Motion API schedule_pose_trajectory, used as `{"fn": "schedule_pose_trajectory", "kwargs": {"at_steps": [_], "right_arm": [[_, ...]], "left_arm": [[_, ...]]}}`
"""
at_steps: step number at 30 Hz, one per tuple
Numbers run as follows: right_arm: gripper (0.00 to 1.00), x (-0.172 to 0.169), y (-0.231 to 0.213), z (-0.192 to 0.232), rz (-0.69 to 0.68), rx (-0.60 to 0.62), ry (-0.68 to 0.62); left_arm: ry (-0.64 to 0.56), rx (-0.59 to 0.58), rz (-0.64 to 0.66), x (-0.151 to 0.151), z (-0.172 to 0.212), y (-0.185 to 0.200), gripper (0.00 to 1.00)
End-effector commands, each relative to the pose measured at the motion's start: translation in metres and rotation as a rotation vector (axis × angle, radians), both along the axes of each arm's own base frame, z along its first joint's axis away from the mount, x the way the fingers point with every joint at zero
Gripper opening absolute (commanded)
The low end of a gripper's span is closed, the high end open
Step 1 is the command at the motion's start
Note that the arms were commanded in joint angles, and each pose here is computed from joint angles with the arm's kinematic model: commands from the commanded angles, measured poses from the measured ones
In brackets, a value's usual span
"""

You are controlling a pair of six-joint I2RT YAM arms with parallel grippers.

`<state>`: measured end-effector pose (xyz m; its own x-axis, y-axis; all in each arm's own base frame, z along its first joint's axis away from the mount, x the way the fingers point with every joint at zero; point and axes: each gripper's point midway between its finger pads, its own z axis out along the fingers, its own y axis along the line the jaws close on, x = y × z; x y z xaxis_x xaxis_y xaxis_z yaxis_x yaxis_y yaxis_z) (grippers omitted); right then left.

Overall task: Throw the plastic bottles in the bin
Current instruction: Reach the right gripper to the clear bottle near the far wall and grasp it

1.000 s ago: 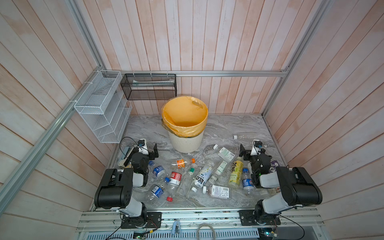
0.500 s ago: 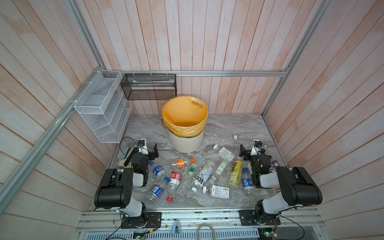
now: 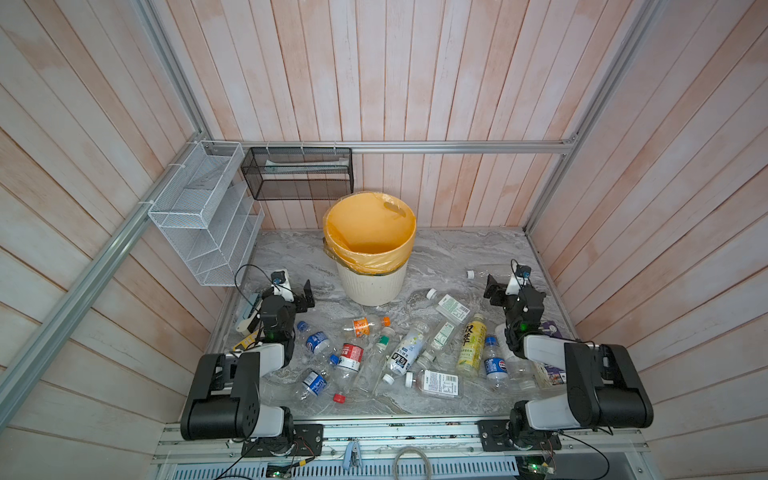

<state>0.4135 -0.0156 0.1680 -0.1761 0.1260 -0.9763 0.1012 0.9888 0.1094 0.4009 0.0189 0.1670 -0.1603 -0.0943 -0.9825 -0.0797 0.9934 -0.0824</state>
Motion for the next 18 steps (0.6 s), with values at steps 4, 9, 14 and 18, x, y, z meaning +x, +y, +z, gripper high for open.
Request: {"fn": "schedule_pose_trajectory", "kwargs": {"at_steps": [4, 9, 14, 18], "right_arm": [[0.98, 0.000, -0.018, 0.005, -0.172, 0.253, 0.198], [1.00, 0.029, -0.008, 0.000, -0.169, 0.398, 0.332], [1.00, 0.050, -0.006, -0.019, -0.208, 0.517, 0.415], [1.00, 0.054, -0.013, -0.039, -0.251, 0.622, 0.450]], "left_arm": [[-0.045, -0.201, 0.053, -0.014, 0.046, -0.002, 1.00], [-0.068, -0.155, 0.055, -0.025, 0.067, -0.027, 1.00], [-0.018, -0.119, 0.132, -0.032, 0.063, -0.031, 1.00], [-0.013, -0.125, 0.152, -0.040, 0.059, -0.028, 1.00]]}}
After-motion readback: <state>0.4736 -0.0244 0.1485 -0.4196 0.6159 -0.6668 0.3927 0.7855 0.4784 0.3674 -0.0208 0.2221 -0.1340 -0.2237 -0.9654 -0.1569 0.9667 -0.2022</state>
